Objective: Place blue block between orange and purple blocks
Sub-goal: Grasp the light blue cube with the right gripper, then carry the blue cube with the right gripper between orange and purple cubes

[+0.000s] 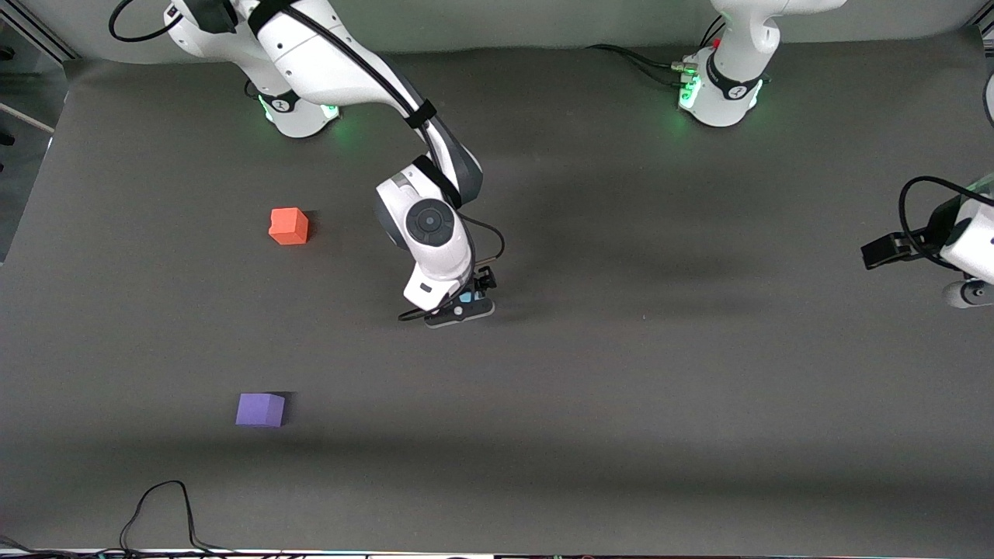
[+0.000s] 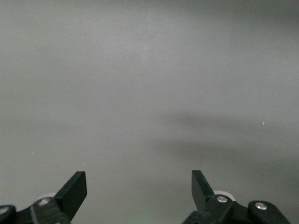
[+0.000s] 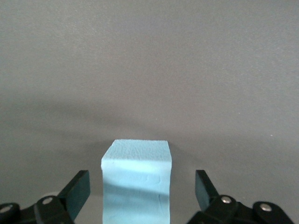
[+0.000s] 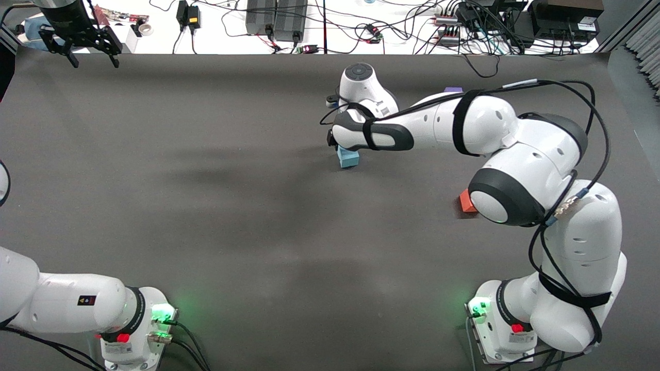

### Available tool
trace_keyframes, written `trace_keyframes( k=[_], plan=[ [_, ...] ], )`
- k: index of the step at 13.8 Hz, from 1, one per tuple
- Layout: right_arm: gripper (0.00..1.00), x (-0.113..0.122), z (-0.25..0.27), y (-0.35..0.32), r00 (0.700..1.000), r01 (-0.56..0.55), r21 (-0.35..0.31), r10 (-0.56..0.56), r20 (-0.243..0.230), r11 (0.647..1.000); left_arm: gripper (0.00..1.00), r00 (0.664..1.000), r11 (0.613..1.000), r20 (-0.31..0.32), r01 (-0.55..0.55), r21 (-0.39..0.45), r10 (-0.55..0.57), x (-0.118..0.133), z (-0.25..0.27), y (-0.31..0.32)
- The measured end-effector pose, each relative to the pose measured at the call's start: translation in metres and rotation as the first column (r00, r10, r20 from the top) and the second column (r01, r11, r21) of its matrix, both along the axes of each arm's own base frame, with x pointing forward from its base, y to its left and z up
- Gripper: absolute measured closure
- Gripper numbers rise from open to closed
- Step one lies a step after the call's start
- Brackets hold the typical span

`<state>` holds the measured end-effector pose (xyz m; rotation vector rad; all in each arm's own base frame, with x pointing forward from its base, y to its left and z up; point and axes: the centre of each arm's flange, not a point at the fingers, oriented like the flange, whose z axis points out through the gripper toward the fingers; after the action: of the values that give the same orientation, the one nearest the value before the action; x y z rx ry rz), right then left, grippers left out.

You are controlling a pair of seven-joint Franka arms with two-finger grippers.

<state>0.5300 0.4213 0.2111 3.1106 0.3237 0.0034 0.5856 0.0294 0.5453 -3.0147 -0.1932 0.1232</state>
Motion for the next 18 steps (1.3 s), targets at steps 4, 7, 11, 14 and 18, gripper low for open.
trace_keyframes(
  k=[4, 7, 11, 14, 18],
  plan=[
    [0.06, -0.002, -0.02, -0.002, 0.999, 0.041, 0.023, -0.04, -0.019, 0.999, 0.0, 1.0, 1.0, 0.023, 0.016, -0.018, -0.016, -0.007, 0.019, 0.002],
    [0.23, -0.002, -0.02, -0.002, 0.999, 0.042, 0.025, -0.042, -0.019, 0.999, 0.0, 0.998, 0.998, 0.043, 0.053, -0.024, -0.052, -0.023, 0.042, -0.01],
    [0.44, -0.001, -0.019, -0.003, 0.999, 0.046, 0.027, -0.046, -0.018, 0.999, 0.0, 0.996, 0.997, 0.04, 0.078, -0.027, -0.077, -0.029, 0.042, -0.024],
    [0.44, 0.016, 0.011, -0.028, 0.995, 0.092, 0.01, -0.091, -0.047, 0.996, 0.0, 0.997, 0.995, 0.042, 0.069, -0.069, -0.066, -0.029, 0.042, -0.025],
    [0.44, 0.064, 0.128, -0.143, 0.983, 0.162, -0.019, -0.163, -0.089, 0.987, 0.0, 0.999, 0.995, 0.016, 0.051, -0.091, -0.05, -0.031, 0.039, -0.025]
  ],
)
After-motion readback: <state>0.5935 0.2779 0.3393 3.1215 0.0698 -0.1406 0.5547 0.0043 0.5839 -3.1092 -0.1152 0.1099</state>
